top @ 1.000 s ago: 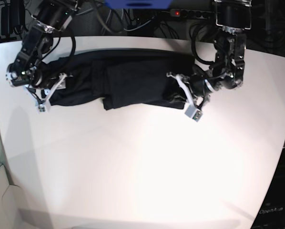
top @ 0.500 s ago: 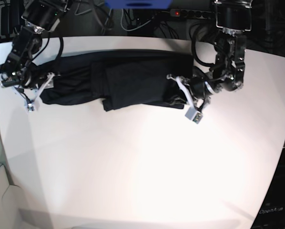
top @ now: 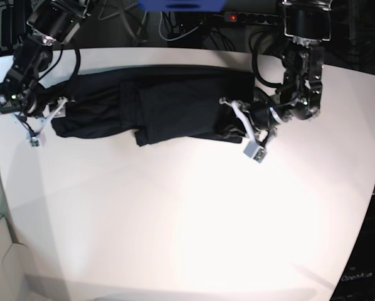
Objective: Fold the T-shirt properly
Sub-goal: 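Regrasp the band end with the right gripper while the left gripper holds, then fold the band end with the right gripper over onto the left-folded section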
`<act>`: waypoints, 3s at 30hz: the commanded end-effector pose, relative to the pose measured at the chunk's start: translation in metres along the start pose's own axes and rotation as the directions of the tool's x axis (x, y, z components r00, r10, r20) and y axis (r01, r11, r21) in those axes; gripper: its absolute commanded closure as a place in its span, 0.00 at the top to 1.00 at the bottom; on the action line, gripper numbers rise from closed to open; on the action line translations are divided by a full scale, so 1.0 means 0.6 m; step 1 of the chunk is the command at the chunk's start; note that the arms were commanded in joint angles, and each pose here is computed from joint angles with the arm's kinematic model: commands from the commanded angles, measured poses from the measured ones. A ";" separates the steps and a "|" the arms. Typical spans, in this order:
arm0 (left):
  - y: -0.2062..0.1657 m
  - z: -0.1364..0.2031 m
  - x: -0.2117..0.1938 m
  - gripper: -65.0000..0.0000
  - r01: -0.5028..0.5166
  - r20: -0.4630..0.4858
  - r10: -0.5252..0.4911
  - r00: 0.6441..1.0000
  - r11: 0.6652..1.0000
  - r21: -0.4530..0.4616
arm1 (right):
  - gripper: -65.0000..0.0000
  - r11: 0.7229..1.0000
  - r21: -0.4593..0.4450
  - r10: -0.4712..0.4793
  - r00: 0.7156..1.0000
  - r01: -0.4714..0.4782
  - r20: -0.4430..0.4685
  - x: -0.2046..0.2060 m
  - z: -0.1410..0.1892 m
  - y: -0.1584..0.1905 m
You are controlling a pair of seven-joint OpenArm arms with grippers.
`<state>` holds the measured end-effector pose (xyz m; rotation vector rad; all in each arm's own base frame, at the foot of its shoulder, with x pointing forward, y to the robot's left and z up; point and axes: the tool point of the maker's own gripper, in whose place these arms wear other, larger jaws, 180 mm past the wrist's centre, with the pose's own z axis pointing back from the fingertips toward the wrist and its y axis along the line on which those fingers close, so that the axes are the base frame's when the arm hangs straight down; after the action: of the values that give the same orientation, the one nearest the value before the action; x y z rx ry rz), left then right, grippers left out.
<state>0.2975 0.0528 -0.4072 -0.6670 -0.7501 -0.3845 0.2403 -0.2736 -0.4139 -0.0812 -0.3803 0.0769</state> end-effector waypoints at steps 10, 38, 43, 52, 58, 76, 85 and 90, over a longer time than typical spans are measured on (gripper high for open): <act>0.002 0.003 0.040 0.00 0.028 0.061 -0.027 0.998 1.000 -0.003 | 0.62 0.998 0.062 -0.026 0.998 0.030 -0.064 -0.026 -0.035 0.016; 0.113 0.120 0.099 0.00 -0.164 0.268 0.137 0.954 0.983 0.080 | 0.00 1.000 0.003 -0.005 0.999 0.005 0.041 0.017 0.022 0.031; 0.157 0.174 0.048 0.00 -0.208 0.236 0.165 0.958 0.963 0.172 | 0.00 0.999 -0.021 0.039 0.996 -0.038 0.078 0.046 0.053 0.047; 0.193 0.238 -0.011 0.00 -0.266 0.224 0.209 0.952 0.926 0.268 | 0.00 0.994 0.044 0.093 0.991 -0.098 0.093 0.071 0.078 0.134; 0.218 0.282 -0.026 0.00 -0.270 0.218 0.205 0.954 0.905 0.329 | 0.00 0.987 0.062 0.140 0.983 -0.149 0.120 0.093 0.081 0.157; 0.200 0.259 -0.038 0.00 -0.232 0.151 0.194 0.969 0.926 0.299 | 0.00 0.790 0.506 0.084 0.878 -0.347 0.472 0.166 0.158 0.379; 0.201 0.261 -0.039 0.00 -0.232 0.149 0.195 0.969 0.925 0.302 | 0.00 0.592 0.623 0.067 0.801 -0.512 0.594 0.147 0.224 0.529; 0.201 0.262 -0.043 0.00 -0.235 0.146 0.198 0.969 0.924 0.303 | 0.00 0.501 0.640 0.077 0.767 -0.582 0.637 0.136 0.256 0.585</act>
<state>0.2601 0.2436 -0.4034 -0.4659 -0.7699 -0.0050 0.2325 0.0871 -0.2909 0.8032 -0.8132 0.7185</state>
